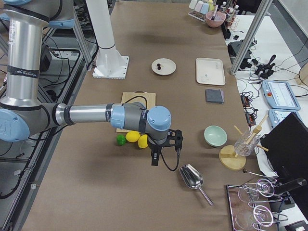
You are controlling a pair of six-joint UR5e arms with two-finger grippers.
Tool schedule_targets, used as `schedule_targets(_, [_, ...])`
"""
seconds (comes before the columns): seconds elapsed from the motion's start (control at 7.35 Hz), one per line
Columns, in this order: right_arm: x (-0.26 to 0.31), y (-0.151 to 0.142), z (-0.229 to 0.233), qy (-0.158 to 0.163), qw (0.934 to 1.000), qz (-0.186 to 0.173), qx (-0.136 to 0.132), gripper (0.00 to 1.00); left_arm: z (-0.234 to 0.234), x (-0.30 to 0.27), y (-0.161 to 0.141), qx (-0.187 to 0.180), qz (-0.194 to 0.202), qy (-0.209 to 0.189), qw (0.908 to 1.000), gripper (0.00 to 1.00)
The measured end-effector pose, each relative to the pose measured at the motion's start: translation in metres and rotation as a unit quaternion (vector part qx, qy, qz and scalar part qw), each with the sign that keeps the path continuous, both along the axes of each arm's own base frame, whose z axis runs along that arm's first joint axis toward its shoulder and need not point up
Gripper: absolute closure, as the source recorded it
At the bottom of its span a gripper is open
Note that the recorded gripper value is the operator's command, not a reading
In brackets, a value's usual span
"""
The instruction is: Place red cherry on plate
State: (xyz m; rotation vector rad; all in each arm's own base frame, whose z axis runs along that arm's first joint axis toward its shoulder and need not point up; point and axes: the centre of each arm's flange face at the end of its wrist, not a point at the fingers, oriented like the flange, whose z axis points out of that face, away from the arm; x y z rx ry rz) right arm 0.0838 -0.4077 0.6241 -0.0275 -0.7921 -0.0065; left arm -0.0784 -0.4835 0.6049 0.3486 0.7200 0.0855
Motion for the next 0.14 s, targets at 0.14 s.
schedule_targets(0.14, [-0.0002,-0.0001,-0.0004,-0.001,1.0,0.0,0.0,0.0,0.0011,0.0003,0.0006,-0.001,0.0,0.0,1.0,0.02])
